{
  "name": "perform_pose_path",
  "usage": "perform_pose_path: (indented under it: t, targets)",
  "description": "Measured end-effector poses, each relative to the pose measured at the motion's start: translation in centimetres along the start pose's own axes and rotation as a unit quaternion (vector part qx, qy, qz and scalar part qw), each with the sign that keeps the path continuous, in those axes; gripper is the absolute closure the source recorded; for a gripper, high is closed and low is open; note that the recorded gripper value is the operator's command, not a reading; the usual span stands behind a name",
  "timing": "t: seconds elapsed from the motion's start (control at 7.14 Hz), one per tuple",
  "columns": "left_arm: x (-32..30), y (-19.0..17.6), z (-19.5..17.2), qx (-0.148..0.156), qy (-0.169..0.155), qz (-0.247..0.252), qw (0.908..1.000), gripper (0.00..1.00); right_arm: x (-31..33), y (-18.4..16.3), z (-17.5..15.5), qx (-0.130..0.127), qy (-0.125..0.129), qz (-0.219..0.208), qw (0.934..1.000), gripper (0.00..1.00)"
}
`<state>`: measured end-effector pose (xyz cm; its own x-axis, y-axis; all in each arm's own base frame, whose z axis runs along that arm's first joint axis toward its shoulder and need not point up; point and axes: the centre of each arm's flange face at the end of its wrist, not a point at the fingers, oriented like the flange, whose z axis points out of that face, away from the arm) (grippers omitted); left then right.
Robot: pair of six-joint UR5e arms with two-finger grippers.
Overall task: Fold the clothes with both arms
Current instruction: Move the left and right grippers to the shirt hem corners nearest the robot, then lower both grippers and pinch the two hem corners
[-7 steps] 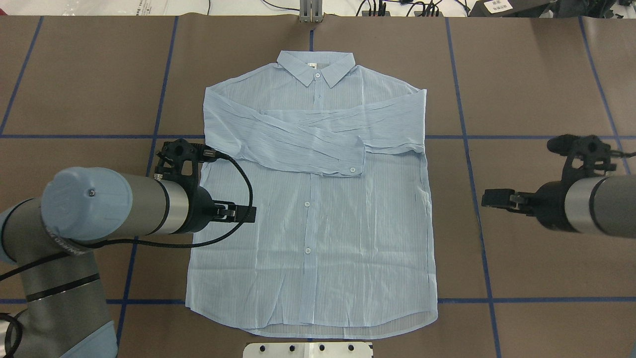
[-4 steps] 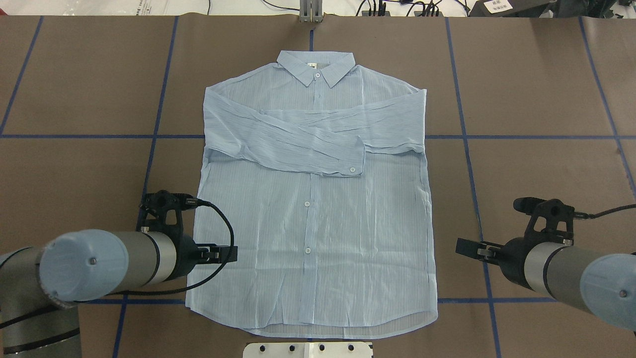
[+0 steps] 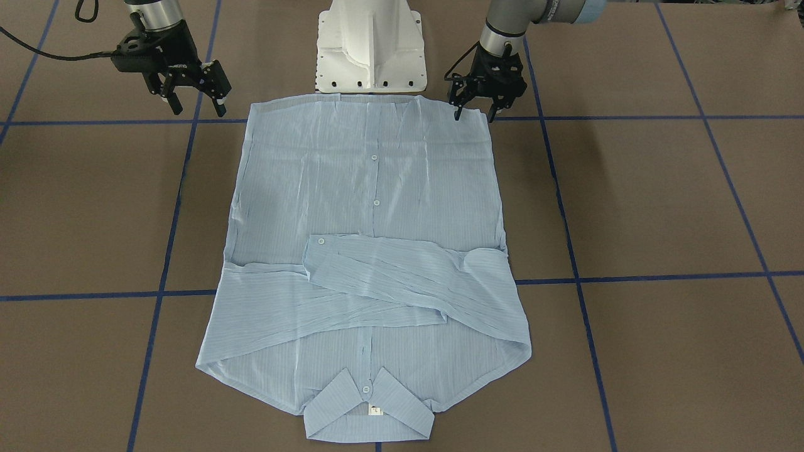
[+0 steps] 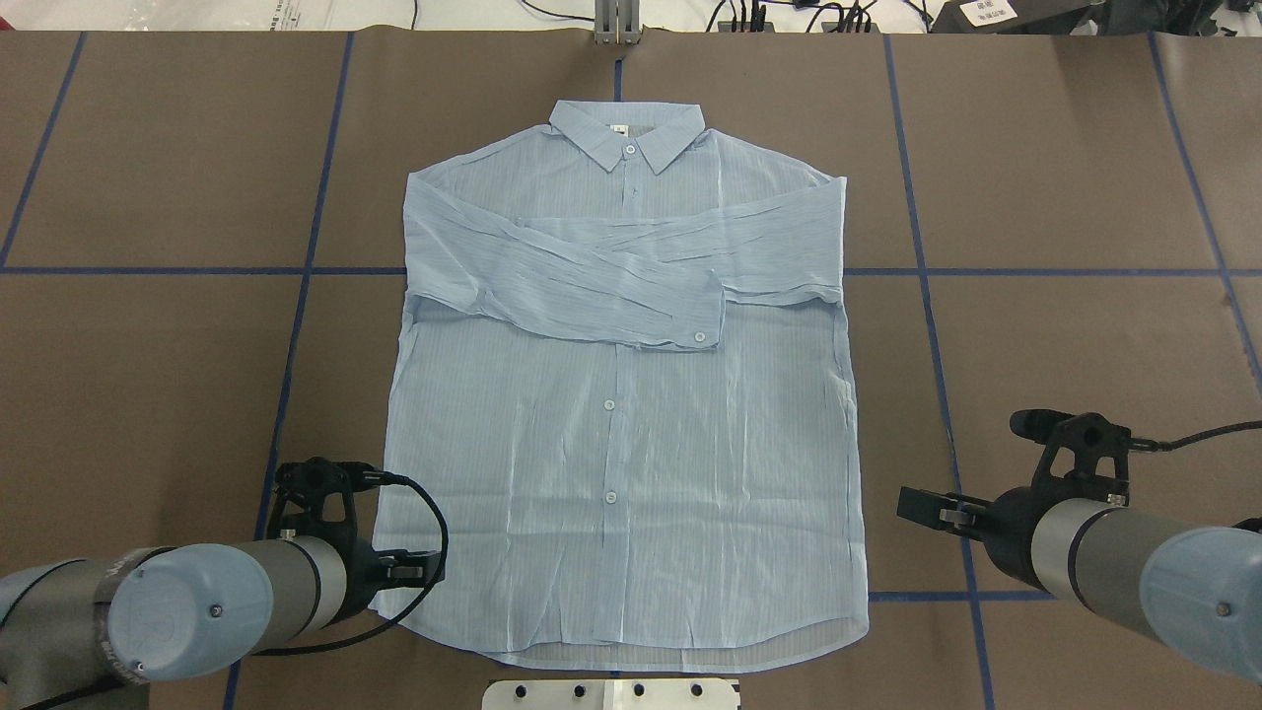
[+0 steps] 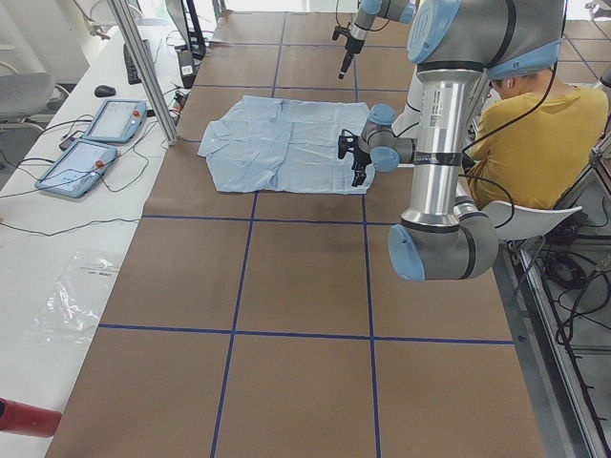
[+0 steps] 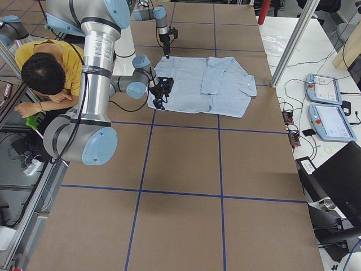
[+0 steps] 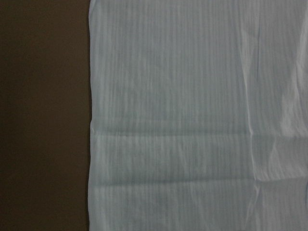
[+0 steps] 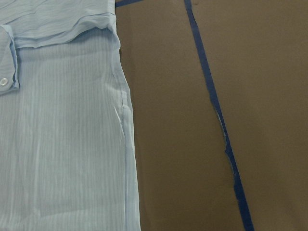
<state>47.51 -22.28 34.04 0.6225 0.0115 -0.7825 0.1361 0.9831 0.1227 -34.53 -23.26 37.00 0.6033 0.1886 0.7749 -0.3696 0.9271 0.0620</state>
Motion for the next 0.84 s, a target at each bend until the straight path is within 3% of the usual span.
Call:
perform_pose_path:
  t: [0.84]
  targets:
    - [-1.1, 1.4, 1.8, -0.01, -0.02, 0.007, 0.9997, 0.43, -0.1, 0.1, 0.1, 0.0, -0.001, -0.001, 1.0, 0.0]
